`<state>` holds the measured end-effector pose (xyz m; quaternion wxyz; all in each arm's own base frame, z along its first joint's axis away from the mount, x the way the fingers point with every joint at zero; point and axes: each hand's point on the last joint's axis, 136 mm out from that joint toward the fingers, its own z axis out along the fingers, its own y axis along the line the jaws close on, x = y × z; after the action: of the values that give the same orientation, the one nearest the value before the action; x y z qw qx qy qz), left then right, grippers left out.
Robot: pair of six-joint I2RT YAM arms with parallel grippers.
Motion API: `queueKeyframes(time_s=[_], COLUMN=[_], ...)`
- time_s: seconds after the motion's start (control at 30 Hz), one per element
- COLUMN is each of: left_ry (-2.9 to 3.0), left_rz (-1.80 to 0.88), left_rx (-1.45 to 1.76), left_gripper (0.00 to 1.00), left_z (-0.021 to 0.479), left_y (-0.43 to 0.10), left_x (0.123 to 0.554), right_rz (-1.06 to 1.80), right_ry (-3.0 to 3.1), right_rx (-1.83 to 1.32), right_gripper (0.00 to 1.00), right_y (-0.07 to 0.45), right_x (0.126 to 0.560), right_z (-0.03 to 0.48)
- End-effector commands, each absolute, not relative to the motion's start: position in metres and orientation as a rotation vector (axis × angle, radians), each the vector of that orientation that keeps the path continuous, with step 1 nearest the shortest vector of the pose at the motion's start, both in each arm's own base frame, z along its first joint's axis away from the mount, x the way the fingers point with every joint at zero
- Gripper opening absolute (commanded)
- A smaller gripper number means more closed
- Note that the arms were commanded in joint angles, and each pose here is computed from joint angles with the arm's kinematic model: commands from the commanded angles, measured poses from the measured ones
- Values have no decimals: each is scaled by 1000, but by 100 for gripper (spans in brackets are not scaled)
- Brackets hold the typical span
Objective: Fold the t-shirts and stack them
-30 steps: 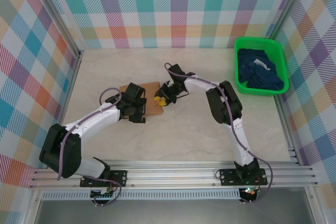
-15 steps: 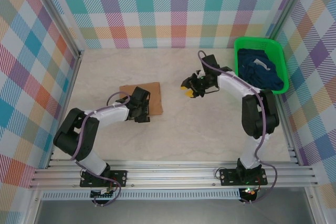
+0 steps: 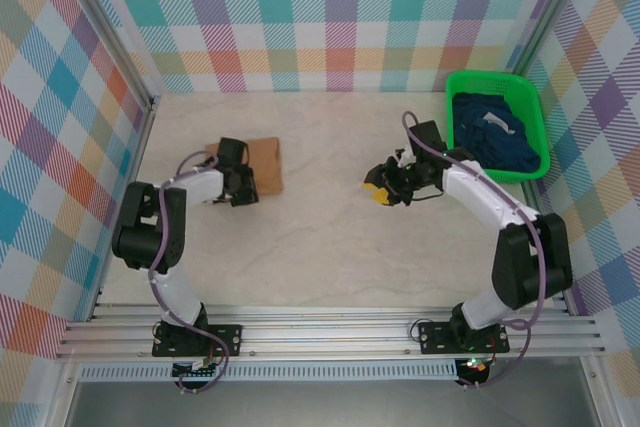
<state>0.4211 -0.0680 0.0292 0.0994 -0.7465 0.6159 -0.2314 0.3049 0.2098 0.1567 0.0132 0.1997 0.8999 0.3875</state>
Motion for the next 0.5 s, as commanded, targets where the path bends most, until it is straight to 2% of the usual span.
queueKeyframes(time_s=[0.0,0.23,0.47], left_ry=[1892,2025,2050], left_rz=[-499,-548,-574], left_rx=[-2134,-2023,-1984], left_gripper=[44,41,41], left_z=[13,0,-8], left_y=[-6,61,109], left_x=[434,504,539], right_rz=[1164,1160,1136], right_ry=[2823,2797,2791], right_rx=[641,716,745], right_gripper=[36,36,36], right_y=[198,185,180], right_x=[286,270,269], right_z=[157,159,160])
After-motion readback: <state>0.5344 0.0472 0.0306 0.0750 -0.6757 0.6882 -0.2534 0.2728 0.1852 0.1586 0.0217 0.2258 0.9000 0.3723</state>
